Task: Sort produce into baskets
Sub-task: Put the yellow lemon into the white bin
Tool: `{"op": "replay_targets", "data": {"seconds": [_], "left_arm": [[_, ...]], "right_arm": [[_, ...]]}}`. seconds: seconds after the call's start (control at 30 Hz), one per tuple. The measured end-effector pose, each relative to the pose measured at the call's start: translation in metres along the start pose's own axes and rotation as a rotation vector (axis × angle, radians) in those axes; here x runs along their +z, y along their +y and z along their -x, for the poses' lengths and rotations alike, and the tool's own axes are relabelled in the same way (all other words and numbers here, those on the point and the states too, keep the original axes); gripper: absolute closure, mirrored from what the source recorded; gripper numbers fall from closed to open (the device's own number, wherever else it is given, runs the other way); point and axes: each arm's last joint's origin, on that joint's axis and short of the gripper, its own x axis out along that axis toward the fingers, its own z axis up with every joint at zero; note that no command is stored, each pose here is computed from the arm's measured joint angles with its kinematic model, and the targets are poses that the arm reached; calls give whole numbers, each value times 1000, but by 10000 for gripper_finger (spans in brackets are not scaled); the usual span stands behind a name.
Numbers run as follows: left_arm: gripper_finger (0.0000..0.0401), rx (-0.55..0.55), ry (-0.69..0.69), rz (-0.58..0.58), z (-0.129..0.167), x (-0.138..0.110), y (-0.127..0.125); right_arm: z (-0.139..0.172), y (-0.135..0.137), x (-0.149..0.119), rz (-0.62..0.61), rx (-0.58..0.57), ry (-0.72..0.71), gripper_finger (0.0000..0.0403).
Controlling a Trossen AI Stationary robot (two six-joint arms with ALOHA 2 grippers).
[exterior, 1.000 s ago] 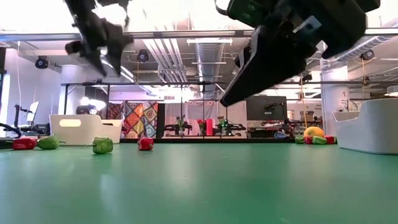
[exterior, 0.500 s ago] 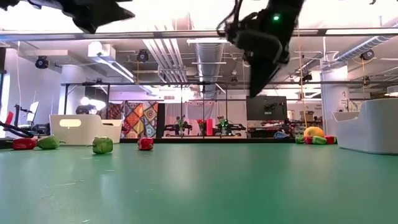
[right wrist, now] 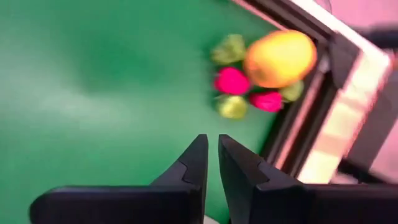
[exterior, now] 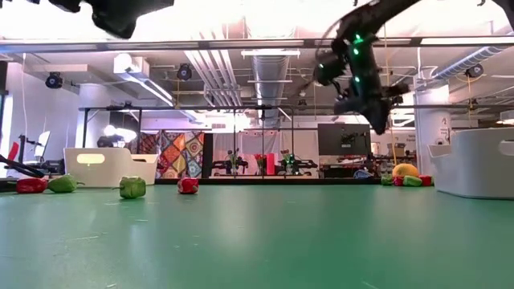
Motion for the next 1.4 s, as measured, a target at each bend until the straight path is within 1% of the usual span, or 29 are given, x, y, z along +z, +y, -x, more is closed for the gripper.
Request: {"op": "replay_targets", "data": {"seconds": [0.07,0.17,0.23,0.3,0.33,0.4,0.47,0.63,0.77,0.9,1.03,1.17,1.23,1.3,1.4], "left_arm": [[187,1,8,-6,-5,6,-3],[193,2,42,-35,-12,11,-8],[198,-19,66,-57,-15,12,-12],[204,-75,80,-114,-15,9,-18],[208,-104,74,-134,-14,7,-20],[217,-123,49,-162,-10,2,-21],[226,-119,15,-149,-6,1,-17],[244,-114,-44,-108,5,-7,-9],[252,-104,-83,-82,12,-13,-3],[255,-100,-136,-46,18,-22,1],[256,-92,-177,-5,24,-32,6],[256,16,-142,65,27,-43,12],[256,50,-103,88,28,-50,14],[256,53,-71,78,29,-56,14],[256,81,-64,75,30,-58,16]], "right_arm": [[-8,-14,5,-80,-22,23,362],[-19,-27,8,-154,-33,58,356],[-28,-30,11,-178,10,72,353],[-35,-29,15,-198,75,58,349],[-39,-30,17,-229,74,41,345],[-44,-35,19,-351,8,6,333],[-50,-41,20,-450,-43,-14,311],[-66,-45,18,-563,-89,-44,232],[-78,-47,16,-717,-182,-129,166],[-88,-43,12,-853,-206,-194,120],[-91,-42,8,-917,-239,-252,93],[-89,-44,8,-924,-254,-281,80],[-92,-44,5,-938,-260,-279,75],[-98,-43,1,-962,-275,-281,73],[-109,-42,-5,-1007,-278,-303,74]]}}
